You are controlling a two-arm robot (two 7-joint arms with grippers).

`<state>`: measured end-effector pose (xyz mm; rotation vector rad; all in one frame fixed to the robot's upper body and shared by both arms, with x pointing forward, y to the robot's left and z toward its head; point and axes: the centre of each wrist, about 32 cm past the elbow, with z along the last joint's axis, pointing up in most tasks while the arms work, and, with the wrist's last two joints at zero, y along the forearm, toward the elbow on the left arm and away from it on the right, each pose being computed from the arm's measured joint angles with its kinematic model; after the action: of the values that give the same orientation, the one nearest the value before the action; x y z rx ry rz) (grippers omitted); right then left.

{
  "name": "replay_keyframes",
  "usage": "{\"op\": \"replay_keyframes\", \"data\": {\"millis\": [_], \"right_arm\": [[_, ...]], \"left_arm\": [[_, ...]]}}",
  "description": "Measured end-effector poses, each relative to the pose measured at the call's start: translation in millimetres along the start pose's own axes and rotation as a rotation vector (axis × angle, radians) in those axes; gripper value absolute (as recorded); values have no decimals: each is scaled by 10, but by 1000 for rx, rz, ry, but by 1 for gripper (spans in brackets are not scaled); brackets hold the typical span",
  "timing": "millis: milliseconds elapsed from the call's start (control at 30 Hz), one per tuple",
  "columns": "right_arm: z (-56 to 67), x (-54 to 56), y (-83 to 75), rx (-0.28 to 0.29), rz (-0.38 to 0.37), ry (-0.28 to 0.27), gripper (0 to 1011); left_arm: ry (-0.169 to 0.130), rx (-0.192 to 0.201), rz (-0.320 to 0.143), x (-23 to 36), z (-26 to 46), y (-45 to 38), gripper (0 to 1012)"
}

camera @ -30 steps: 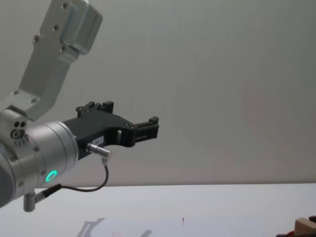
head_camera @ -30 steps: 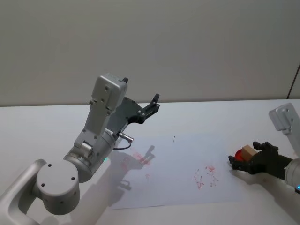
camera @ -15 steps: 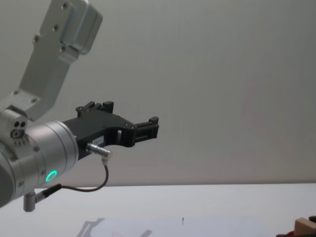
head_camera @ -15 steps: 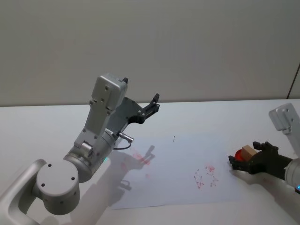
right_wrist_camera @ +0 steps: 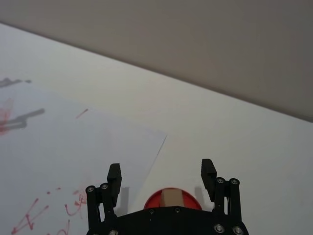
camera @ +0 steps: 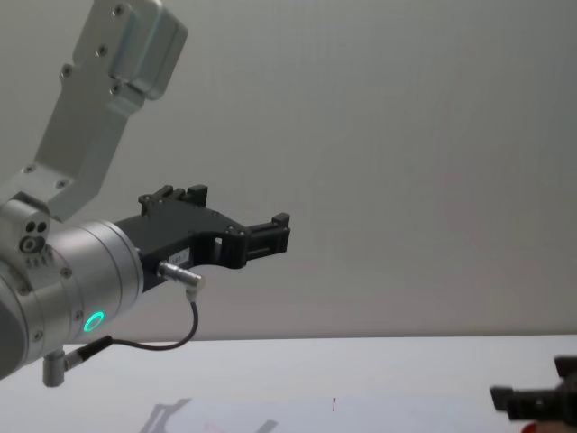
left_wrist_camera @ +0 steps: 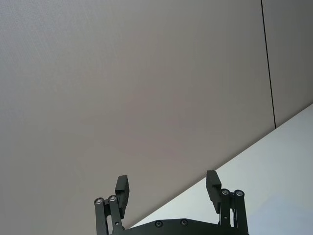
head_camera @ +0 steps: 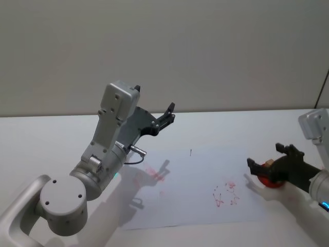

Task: Use the one hand to pick up the stamp and affix it onto the A4 paper.

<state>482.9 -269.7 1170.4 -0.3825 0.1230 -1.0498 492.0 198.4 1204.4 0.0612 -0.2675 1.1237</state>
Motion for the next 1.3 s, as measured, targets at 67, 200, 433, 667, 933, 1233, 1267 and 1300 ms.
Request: {"op": "replay_keyframes", "data": {"millis": [67, 200, 433, 667, 933, 1233, 1267, 1300], "right_arm": [[13, -47, -19, 41, -15, 0, 1001], [25, -109, -44, 92, -34, 3, 1001], [71, -258, -120, 228, -89, 19, 1001], [117, -392, -201, 355, -144, 48, 1001], [138, -455, -245, 417, -174, 66, 1001], [140, -461, -250, 422, -177, 68, 1001], [140, -462, -250, 423, -177, 68, 1001], [141, -462, -250, 423, -177, 68, 1001]], "left_arm": [[0, 0, 0, 0, 0, 0, 1001], [0, 0, 0, 0, 0, 0, 1001], [0, 0, 0, 0, 0, 0, 1001], [0, 0, 0, 0, 0, 0, 1001], [0, 0, 0, 0, 0, 0, 1001], [0, 0, 0, 0, 0, 0, 1001], [0, 0, 0, 0, 0, 0, 1001], [0, 0, 0, 0, 0, 0, 1001]]}}
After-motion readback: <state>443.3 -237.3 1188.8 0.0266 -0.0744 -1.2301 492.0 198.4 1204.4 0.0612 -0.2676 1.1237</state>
